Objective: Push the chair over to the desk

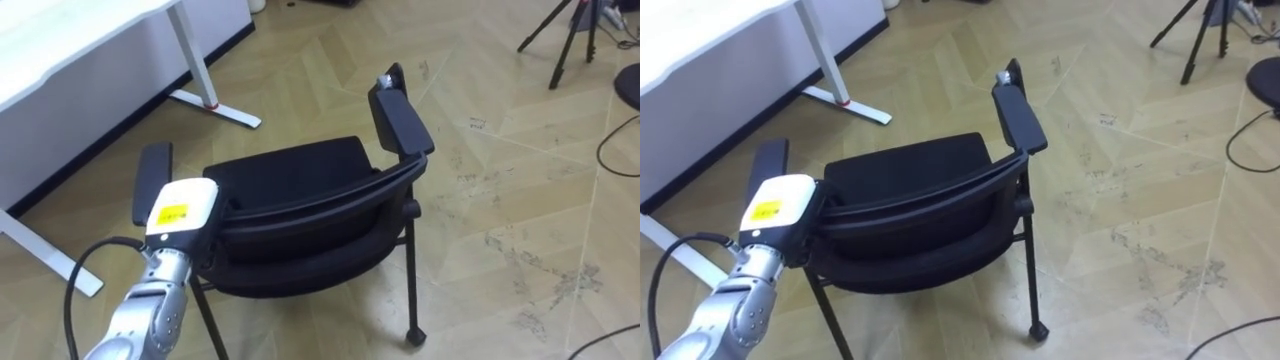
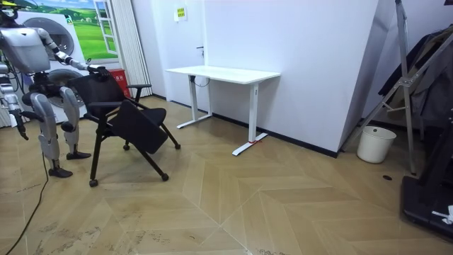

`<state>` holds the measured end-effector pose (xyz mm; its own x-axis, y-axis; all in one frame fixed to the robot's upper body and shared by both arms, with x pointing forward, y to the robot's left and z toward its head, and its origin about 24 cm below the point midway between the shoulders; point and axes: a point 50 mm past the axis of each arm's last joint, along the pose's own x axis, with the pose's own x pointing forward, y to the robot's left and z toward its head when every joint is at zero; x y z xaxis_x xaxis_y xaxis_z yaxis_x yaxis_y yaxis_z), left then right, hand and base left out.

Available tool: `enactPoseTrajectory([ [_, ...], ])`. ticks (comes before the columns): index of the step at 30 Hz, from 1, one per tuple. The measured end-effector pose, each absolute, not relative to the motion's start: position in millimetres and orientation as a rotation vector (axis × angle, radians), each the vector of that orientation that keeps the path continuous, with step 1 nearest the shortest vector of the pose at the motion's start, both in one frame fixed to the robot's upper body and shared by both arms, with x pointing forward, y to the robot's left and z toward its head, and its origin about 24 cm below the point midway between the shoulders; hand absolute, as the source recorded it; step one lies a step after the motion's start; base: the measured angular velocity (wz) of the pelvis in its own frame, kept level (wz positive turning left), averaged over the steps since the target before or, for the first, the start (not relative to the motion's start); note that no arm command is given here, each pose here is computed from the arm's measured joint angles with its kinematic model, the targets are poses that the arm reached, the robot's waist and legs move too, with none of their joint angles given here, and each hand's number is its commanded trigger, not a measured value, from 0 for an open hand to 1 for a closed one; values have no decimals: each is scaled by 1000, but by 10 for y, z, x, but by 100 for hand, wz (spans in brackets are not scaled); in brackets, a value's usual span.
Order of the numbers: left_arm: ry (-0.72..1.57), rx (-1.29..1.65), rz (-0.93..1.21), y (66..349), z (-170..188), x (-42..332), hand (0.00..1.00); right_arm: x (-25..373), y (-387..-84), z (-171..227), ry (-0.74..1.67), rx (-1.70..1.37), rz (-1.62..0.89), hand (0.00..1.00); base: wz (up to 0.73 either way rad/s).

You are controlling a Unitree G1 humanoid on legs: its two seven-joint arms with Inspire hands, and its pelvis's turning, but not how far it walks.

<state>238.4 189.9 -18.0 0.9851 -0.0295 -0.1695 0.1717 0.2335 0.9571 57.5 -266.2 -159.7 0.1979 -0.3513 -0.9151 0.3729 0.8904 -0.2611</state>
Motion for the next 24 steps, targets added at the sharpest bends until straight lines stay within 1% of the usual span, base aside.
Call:
enactPoseTrajectory([
  [5,116,1331,-131,1897,-179,2379,100,607,-2683,-1584,1268,-23,-522,0,0],
  [11,119,1336,-126,1915,-181,2376,100,738,-2846,-1487,1212,-206,-546,0,0],
  [14,113,1344,-120,1925,-164,2386,100,936,-2952,-1379,1130,-319,-569,0,0],
  [16,103,1355,-120,1927,-146,2392,100,1137,-3030,-1259,1037,-406,-601,0,0],
  [20,88,1369,-122,1933,-114,2399,100,1472,-3091,-1033,871,-583,-596,0,-1],
  [22,73,1374,-118,1931,-73,2434,100,1795,-3086,-757,681,-675,-598,0,-10],
  [23,66,1375,-120,1920,-60,2452,100,1868,-3083,-677,632,-708,-593,0,-11],
  [24,59,1378,-122,1912,-43,2463,100,2009,-3056,-514,529,-781,-580,0,-5],
])
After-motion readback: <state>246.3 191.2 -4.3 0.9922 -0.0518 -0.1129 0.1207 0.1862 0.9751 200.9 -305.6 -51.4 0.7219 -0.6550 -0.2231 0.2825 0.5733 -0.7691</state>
